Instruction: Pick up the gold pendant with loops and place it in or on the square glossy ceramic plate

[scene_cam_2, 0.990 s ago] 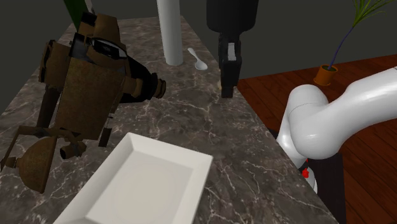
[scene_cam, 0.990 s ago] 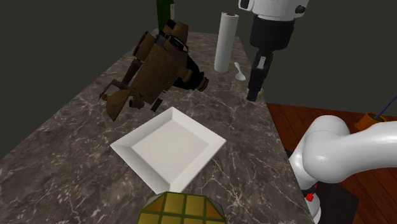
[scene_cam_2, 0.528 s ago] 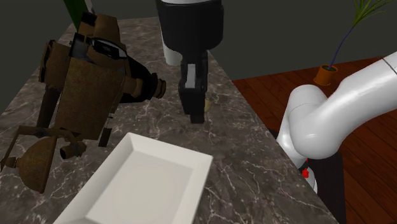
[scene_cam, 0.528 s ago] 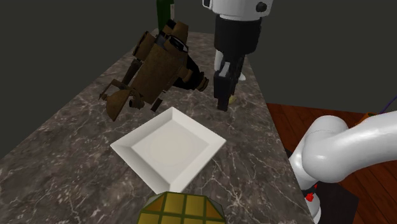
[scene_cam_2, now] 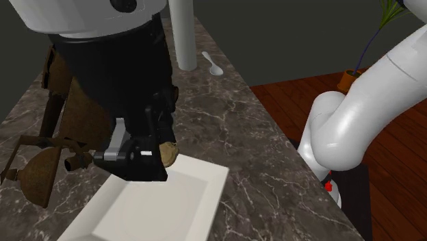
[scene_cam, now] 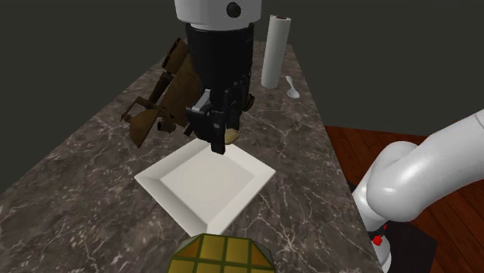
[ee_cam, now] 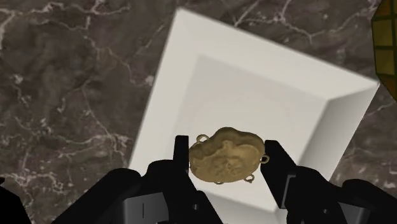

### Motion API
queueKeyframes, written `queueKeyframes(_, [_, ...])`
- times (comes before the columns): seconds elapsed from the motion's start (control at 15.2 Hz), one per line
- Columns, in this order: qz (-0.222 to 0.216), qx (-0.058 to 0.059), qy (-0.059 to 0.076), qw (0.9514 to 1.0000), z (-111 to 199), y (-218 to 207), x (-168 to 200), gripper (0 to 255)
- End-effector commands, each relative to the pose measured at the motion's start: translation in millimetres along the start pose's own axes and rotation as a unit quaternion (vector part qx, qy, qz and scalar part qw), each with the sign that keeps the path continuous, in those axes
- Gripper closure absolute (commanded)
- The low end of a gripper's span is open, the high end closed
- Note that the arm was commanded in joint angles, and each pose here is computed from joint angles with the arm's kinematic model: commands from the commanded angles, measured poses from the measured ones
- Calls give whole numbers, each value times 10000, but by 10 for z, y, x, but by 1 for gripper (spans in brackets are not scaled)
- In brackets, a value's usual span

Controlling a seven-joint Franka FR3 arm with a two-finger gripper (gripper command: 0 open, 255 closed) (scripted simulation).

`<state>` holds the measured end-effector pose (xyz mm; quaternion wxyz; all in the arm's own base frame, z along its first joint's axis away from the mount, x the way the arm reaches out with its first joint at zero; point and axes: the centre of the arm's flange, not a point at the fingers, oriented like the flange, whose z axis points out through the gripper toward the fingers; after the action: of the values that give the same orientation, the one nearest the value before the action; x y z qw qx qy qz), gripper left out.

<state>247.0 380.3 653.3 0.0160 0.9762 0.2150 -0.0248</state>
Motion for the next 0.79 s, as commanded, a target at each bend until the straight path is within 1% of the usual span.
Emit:
queueKeyframes(0.0, [11, 19, 7, 10000, -47, -250, 211, 255])
queueKeyframes(0.73, [11, 18, 6, 10000, 533, -262, 243, 255])
